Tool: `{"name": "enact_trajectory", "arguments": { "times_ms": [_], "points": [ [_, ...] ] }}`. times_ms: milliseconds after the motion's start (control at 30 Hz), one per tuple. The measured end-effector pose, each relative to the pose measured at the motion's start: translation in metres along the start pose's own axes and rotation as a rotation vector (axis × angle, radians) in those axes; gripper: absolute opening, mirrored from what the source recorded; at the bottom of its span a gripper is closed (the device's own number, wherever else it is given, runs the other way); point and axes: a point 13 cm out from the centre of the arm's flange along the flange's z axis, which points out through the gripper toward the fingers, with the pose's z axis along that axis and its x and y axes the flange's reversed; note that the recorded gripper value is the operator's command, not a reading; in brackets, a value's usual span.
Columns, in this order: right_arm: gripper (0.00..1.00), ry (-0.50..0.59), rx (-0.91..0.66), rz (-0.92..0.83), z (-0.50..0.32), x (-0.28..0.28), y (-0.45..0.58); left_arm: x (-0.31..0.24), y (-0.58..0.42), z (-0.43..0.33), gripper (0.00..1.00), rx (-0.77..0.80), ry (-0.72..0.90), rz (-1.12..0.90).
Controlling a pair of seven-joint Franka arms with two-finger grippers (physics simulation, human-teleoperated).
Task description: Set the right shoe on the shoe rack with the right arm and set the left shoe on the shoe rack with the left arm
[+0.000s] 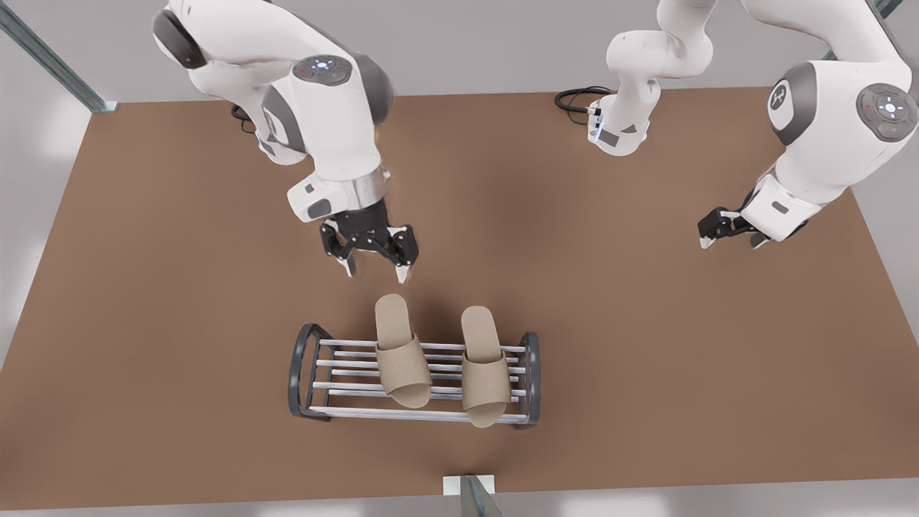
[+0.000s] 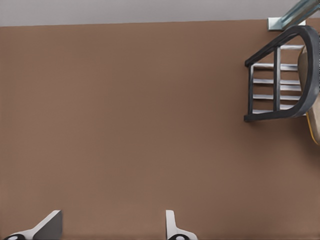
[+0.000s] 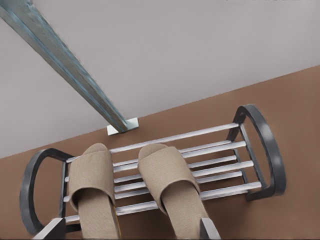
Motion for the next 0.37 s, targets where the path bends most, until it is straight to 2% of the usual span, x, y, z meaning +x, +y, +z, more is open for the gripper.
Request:
{"name": "enact_trajectory", "arguments": {
  "times_ms": [167, 267, 367],
  "points": [
    [1.00, 0.067, 0.200, 0.199, -0.052, -0.077, -0.190, 0.003, -0.013, 0.004, 1.00, 0.003, 0.018, 0.016],
    [1.00, 0.174, 0.291, 0.239, -0.036, -0.070, -0.267, -0.004, -0.028, -0.001, 1.00, 0.008, -0.003, 0.034],
    [1.00, 0.304, 0.306, 0.233, -0.003, -0.036, -0.320, -0.008, -0.029, 0.004, 1.00, 0.008, -0.004, 0.029]
  ]
}}
